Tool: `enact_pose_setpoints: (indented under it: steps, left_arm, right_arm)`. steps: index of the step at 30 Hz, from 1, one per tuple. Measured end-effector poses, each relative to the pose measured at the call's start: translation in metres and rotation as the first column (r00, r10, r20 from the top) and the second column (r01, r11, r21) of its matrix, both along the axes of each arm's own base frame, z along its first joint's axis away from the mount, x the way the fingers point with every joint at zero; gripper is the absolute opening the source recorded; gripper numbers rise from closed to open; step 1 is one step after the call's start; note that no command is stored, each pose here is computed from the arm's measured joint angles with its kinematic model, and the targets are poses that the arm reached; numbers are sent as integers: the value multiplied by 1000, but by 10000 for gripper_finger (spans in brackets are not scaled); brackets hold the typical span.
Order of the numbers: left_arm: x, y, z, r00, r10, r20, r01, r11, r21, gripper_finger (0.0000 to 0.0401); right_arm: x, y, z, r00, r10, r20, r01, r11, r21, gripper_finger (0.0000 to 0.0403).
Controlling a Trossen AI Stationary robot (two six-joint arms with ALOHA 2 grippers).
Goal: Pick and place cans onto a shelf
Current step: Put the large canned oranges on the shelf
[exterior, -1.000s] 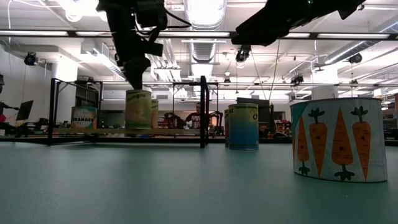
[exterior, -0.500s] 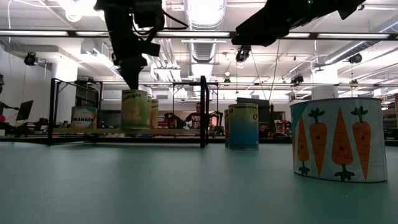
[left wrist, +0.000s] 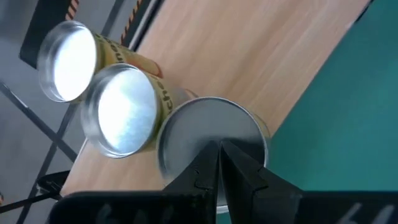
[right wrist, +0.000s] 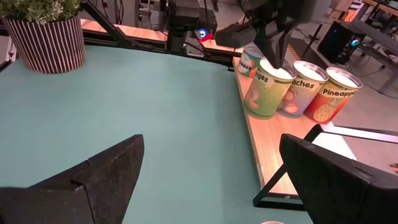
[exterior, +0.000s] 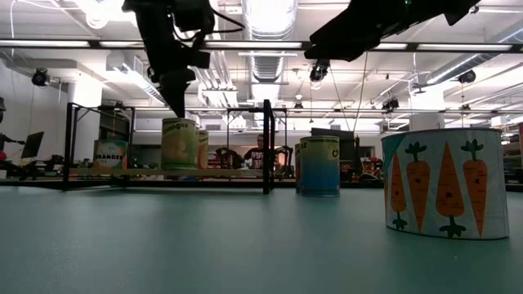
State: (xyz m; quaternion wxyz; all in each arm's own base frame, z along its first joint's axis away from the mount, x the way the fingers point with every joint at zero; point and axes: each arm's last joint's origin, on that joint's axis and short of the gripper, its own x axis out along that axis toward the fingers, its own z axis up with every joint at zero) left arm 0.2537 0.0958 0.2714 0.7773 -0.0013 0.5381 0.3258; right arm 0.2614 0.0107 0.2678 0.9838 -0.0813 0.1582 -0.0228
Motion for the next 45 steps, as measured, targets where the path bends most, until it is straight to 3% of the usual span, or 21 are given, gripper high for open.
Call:
enact_pose_setpoints:
  steps: [6, 10, 13, 17, 19, 21, 30, 45]
  left_arm:
    - [-14, -4, 20, 997, 6, 83, -8, 1000, 29, 0]
    - [-23, -15, 39, 972, -6, 236, -10, 998, 66, 0]
    - [-26, -33, 45, 919, -105, 379, 62, 990, 123, 0]
    - [-31, -56, 37, 806, -242, 540, 147, 966, 213, 0]
    - [-33, -58, 27, 755, -257, 603, 139, 962, 236, 0]
    - [-35, -56, 15, 738, -238, 631, 114, 966, 232, 0]
    - [-48, -27, -19, 821, 22, 571, -84, 993, 83, 0]
    - [-42, -14, -42, 890, 78, 450, -102, 994, 29, 0]
  right_arm:
    - [-1, 0, -2, 1000, -3, -16, 3, 1000, 6, 364]
    - [-1, 0, -2, 1000, -3, -21, 3, 1000, 6, 364]
    - [-1, 0, -2, 1000, -4, -21, 5, 1000, 11, 364]
    - [-2, 0, -6, 999, -8, -34, 8, 1000, 19, 364]
    - [-2, 0, -7, 999, -8, -34, 8, 1000, 19, 364]
    - [-2, 0, -6, 999, -8, -32, 9, 1000, 20, 364]
    - [-2, 0, -6, 1000, -11, -28, 12, 1000, 28, 364]
    - [-2, 0, -6, 1000, -10, -29, 11, 1000, 25, 363]
